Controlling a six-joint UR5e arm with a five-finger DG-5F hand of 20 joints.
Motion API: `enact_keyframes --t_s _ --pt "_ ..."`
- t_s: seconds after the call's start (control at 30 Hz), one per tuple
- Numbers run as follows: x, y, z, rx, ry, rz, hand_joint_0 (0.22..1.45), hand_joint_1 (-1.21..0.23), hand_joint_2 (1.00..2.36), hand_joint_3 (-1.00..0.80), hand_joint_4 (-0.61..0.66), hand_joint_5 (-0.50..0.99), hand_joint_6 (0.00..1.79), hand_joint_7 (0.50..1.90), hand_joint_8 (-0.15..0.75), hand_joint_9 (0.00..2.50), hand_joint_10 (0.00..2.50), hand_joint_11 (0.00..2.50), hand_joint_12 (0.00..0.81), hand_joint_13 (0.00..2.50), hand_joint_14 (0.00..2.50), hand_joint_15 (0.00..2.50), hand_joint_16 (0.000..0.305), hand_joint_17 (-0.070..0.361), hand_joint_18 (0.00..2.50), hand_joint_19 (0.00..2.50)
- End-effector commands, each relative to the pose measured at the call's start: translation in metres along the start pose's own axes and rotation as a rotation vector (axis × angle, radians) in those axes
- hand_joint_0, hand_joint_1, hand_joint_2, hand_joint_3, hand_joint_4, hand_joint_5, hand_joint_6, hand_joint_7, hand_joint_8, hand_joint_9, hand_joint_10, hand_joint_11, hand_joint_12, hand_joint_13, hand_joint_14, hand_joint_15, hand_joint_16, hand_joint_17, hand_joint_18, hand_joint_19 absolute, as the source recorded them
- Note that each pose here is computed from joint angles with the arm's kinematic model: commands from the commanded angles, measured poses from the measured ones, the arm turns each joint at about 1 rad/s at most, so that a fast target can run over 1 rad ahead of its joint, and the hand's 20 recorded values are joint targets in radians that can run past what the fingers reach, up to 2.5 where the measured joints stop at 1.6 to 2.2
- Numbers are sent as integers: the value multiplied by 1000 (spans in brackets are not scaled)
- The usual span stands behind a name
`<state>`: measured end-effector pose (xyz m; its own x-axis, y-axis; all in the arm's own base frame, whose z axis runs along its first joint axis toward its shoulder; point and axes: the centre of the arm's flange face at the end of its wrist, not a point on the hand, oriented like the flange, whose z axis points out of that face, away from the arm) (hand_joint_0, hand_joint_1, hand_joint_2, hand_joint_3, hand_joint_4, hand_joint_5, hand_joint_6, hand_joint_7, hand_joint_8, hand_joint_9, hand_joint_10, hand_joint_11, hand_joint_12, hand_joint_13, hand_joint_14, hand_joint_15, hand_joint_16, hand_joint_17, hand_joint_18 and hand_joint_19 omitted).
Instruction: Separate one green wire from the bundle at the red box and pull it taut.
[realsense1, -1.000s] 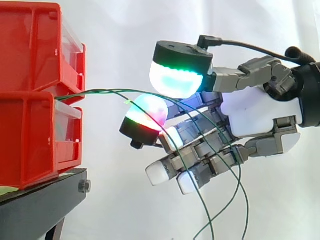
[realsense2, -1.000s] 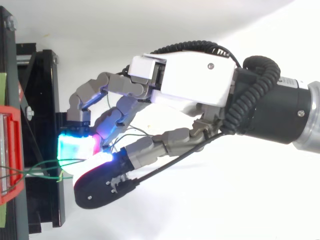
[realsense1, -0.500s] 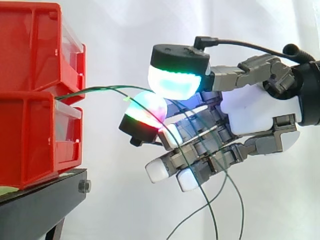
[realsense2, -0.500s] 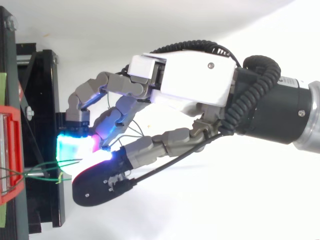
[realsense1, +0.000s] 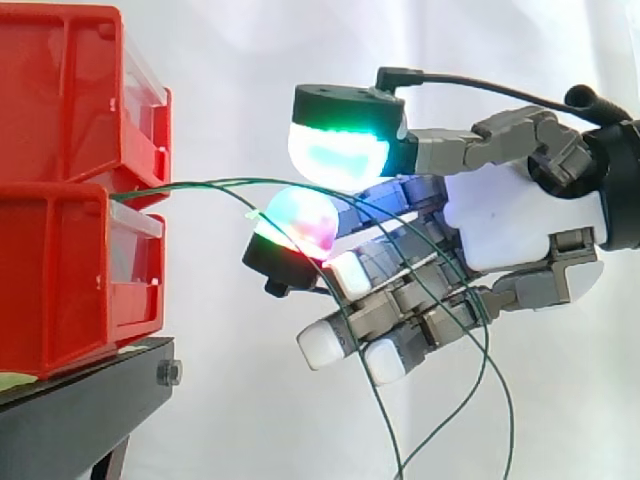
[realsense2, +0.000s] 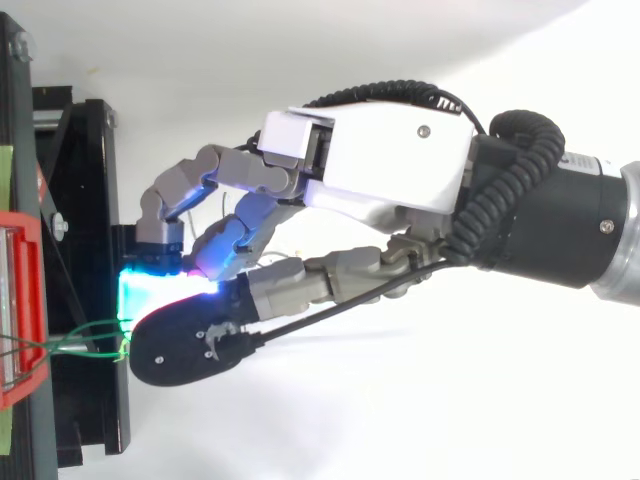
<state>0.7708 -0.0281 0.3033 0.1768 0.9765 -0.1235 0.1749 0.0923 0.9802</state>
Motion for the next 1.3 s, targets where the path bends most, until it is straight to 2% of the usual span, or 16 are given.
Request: enact_keyframes --t_s 0.0,0.27,0.47,0.53,0.73,1.03,1.27 --pt "0 0 0 1 1 -1 547 -642 1009 -401 131 -150 902 928 274 1015 20 679 346 777 18 463 48 107 725 653" --pt "0 0 0 3 1 0 517 -639 1003 -459 141 -151 904 907 284 1013 20 667 355 785 19 460 50 112 739 646" --pt "1 0 0 1 2 10 547 -676 1010 -381 134 -152 902 920 277 1009 19 665 347 781 17 462 48 108 728 654" --pt "1 0 0 3 2 11 563 -702 1015 -305 129 -153 901 926 276 1005 22 671 342 782 18 468 47 107 723 657" --pt "1 0 0 3 2 11 579 -745 1017 -255 124 -155 903 933 273 998 22 666 341 779 18 469 47 106 720 659" --pt "1 0 0 1 -1 18 615 -826 1016 -290 92 -159 905 915 262 984 20 681 337 784 19 468 46 104 731 651" --pt "0 -2 -2 20 0 30 645 -887 1007 -416 98 -160 911 891 257 977 20 678 333 797 18 466 46 103 754 640"
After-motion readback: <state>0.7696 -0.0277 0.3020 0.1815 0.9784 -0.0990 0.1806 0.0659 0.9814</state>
